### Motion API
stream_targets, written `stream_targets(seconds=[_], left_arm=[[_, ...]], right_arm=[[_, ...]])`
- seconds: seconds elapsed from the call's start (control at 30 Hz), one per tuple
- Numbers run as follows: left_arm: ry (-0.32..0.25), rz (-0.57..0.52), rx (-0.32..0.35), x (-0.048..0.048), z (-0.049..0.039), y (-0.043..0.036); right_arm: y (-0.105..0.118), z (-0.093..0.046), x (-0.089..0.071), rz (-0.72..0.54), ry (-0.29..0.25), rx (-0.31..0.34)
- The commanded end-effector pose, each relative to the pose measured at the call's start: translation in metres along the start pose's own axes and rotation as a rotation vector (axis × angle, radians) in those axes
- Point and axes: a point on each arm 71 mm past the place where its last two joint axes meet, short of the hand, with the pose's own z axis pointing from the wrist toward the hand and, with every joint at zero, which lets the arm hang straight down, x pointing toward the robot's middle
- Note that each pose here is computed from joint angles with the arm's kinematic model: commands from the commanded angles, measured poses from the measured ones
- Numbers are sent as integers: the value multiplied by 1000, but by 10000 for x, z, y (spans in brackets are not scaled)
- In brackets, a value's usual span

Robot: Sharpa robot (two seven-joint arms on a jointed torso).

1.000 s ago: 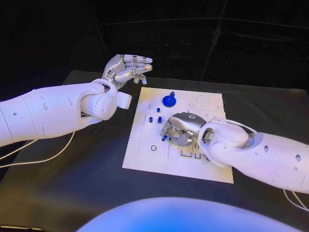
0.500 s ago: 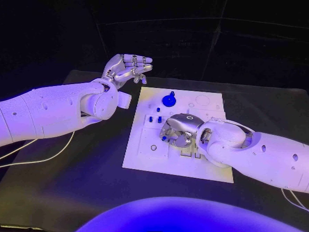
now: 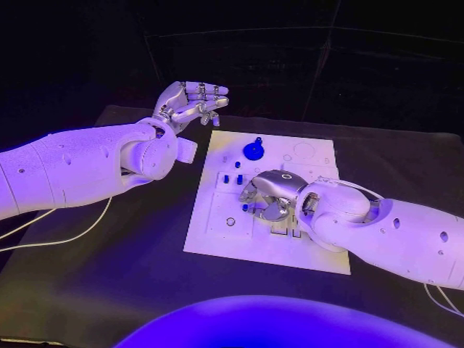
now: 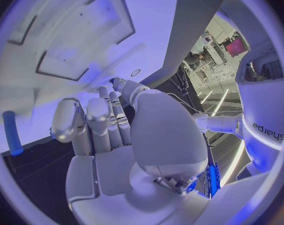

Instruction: Assemble the parts on the task board

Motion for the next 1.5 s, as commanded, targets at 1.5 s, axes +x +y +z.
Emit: stream_targets(seconds=[1.5], left_arm=[[7,-7,8,-9,-3,-13]], right_arm=[[-757,-576,-674,-76,-15,250]])
